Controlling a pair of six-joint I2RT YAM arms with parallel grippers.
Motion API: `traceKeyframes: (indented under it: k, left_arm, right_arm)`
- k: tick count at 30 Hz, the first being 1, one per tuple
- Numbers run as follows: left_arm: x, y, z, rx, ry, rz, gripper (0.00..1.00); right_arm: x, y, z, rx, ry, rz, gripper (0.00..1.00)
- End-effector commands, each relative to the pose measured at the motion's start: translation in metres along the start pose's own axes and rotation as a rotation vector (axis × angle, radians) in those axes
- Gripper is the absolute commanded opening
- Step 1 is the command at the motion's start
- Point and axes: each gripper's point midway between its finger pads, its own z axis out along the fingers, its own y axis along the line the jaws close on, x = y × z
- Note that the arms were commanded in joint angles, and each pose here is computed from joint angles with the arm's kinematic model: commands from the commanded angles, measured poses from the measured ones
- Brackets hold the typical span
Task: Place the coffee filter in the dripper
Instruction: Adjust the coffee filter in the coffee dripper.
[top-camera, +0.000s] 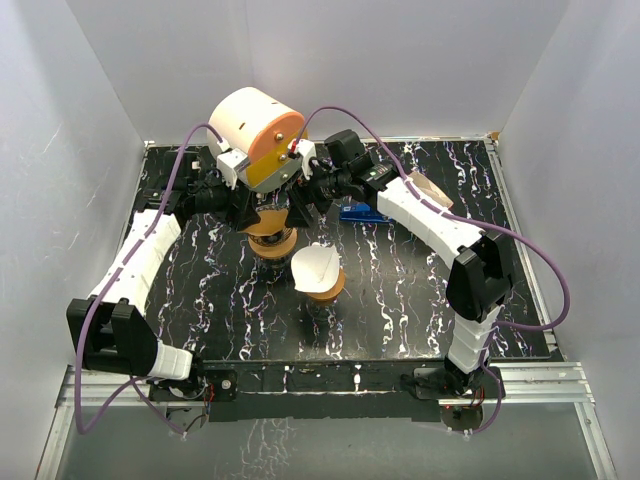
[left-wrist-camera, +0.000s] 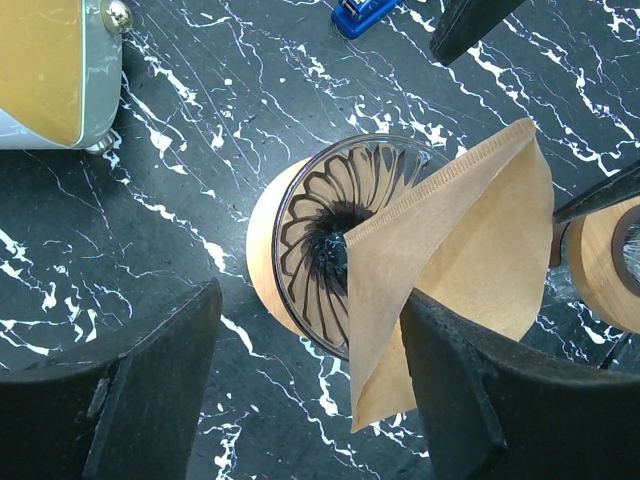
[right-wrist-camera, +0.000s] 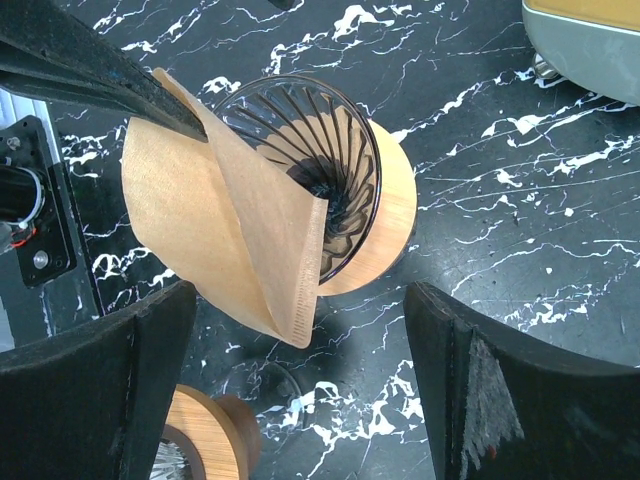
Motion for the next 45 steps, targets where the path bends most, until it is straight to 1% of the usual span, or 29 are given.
traceKeyframes:
  k: [1, 9, 19, 29, 38, 45]
  left_arm:
    - [-0.001, -0.001, -0.003, 0.000, -0.012, -0.007, 0.71]
    - [0.012, -0.001, -0.002, -0.011, 0.009, -0.018, 0.72]
    - [0.016, 0.002, 0.001, -0.023, 0.018, -0.036, 0.74]
    - [0.019, 0.008, 0.002, -0.052, 0.031, -0.052, 0.75]
    - [0.020, 0.014, 0.003, -0.081, 0.046, -0.114, 0.82]
    - [0.023, 0.013, 0.009, -0.057, 0.048, -0.144, 0.84]
  right_arm:
    - [-0.036, 0.005, -0.007, -0.005, -0.093, -0.043, 0.84]
    - [-0.038, 0.019, -0.008, -0.080, -0.104, -0.051, 0.84]
    - [-0.048, 0.018, -0.007, -0.074, -0.123, -0.020, 0.86]
    - [-0.044, -0.003, -0.002, 0.039, -0.110, 0.013, 0.85]
    - [-0.033, -0.005, 0.015, 0.083, -0.066, 0.000, 0.84]
    - [-0.027, -0.009, 0.024, 0.126, -0.037, -0.005, 0.84]
